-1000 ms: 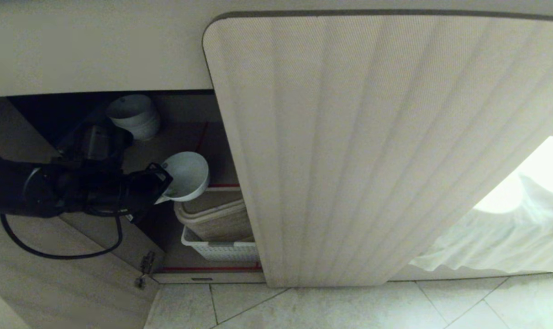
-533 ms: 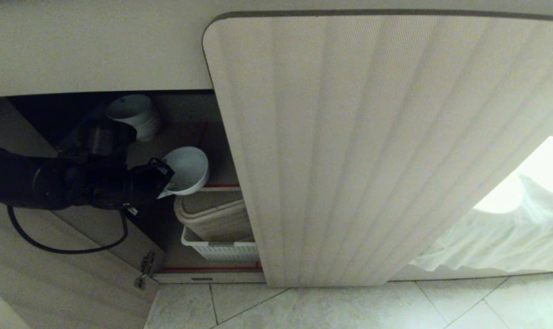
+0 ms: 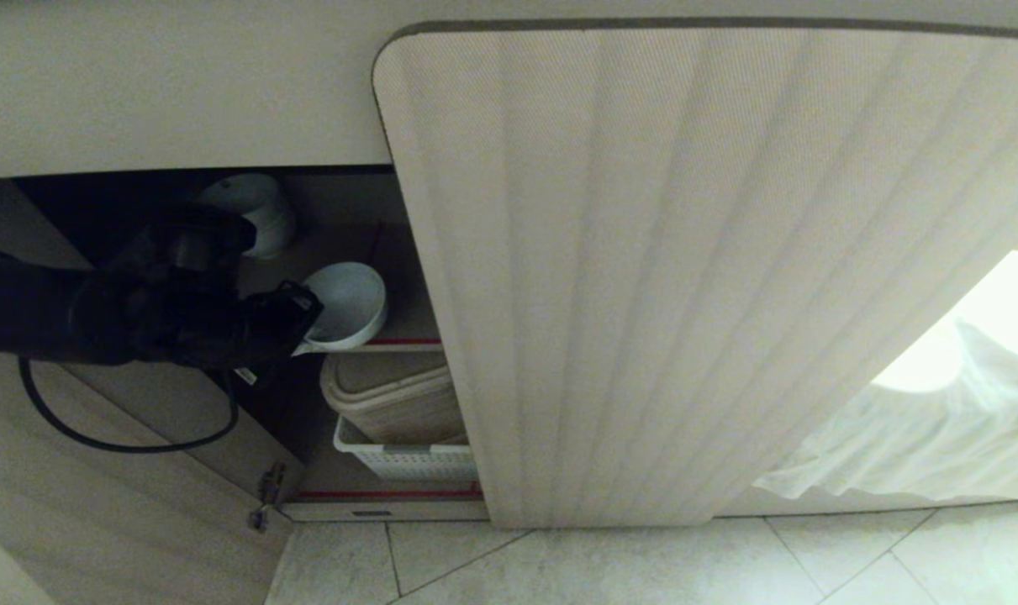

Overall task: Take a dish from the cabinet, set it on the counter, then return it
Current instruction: Put it back into the cabinet

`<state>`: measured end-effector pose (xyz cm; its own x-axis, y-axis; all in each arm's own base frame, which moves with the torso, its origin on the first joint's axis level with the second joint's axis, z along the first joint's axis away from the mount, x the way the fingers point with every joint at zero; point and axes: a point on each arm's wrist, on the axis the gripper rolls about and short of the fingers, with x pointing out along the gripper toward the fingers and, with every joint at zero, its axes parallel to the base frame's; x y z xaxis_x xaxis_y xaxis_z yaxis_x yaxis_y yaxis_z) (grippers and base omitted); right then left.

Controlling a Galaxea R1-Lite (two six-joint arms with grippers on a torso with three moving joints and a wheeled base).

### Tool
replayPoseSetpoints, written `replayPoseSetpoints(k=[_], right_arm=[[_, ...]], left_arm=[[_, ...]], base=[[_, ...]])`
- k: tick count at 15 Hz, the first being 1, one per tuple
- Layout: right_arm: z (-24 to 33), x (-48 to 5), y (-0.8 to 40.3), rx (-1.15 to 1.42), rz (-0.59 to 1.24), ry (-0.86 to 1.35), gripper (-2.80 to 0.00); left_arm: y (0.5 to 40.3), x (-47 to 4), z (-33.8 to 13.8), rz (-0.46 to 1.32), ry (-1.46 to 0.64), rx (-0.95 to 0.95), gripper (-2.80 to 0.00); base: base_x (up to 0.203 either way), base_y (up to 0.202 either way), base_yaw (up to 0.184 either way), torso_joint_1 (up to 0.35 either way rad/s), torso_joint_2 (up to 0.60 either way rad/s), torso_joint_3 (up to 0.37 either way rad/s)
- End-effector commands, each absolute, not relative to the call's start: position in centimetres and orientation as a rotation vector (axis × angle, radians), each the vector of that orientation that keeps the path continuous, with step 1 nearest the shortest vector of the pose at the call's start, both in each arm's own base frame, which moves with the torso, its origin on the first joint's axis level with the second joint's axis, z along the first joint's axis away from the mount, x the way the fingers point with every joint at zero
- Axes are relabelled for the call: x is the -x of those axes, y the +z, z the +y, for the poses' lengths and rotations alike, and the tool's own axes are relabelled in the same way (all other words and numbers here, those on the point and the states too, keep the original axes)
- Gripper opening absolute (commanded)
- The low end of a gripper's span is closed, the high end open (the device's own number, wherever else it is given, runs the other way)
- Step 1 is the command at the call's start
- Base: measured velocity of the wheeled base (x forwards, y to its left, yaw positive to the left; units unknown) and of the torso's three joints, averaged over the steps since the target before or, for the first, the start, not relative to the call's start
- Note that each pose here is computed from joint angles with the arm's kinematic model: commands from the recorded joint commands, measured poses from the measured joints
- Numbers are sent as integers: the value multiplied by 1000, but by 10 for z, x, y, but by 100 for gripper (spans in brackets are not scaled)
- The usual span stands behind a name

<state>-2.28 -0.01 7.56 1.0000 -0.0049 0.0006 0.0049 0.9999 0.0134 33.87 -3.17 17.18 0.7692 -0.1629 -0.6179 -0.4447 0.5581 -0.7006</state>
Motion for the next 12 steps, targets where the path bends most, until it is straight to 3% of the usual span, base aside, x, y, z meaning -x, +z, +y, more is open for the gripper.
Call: replayPoseSetpoints(k=[1,12], right_arm=[[0,23,76,-14,-2,-6,-280],[0,23,76,-14,-2,-5,-280]], left_arm=[[174,-343,-32,715,192,990,-280],[173,-348,-39,784,154,1037,-280]], base=[[0,0,0,0,0,0],[0,0,0,0,0,0]])
